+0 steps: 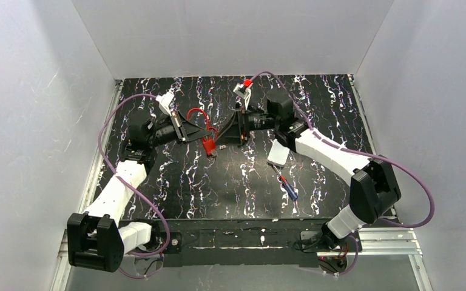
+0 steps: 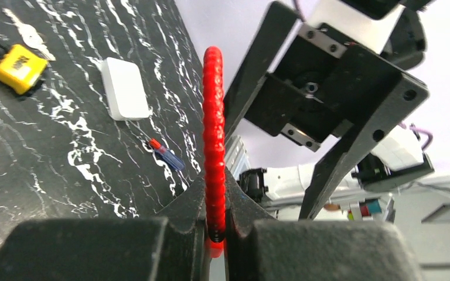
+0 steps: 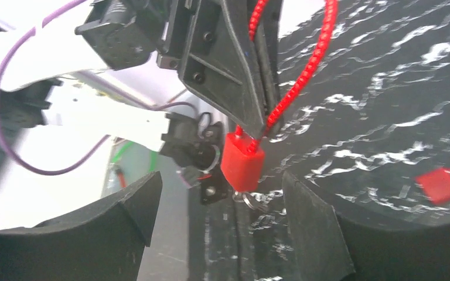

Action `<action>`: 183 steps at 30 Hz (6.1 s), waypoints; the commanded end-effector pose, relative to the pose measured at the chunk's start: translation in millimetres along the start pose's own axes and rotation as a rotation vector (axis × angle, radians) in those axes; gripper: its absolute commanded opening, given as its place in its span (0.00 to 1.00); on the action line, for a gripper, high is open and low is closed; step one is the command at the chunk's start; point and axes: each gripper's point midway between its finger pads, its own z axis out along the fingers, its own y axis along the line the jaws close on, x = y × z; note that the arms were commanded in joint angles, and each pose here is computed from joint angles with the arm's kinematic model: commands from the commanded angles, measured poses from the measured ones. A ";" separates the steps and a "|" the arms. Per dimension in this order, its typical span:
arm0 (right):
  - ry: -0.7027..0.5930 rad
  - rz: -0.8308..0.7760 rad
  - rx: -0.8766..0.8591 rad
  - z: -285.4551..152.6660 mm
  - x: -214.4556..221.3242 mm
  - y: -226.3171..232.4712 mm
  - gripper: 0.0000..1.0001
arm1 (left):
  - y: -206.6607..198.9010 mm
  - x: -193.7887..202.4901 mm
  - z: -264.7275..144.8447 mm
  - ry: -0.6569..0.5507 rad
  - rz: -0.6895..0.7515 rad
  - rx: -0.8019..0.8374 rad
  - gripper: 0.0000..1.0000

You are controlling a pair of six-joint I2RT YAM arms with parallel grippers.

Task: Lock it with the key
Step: Lock the lock.

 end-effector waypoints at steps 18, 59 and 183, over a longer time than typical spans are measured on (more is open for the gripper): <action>0.040 0.056 -0.183 34.0 30.4 33.3 0.53 | -72.5 13.4 -4.3 0.098 0.219 0.213 0.00; -0.244 0.204 -0.105 -2.0 -30.2 -1.9 0.01 | -49.2 -6.9 3.7 0.010 0.177 0.145 0.67; -0.547 0.122 -0.108 -34.8 -113.2 16.1 0.01 | -88.0 38.1 10.4 0.177 0.018 0.286 0.00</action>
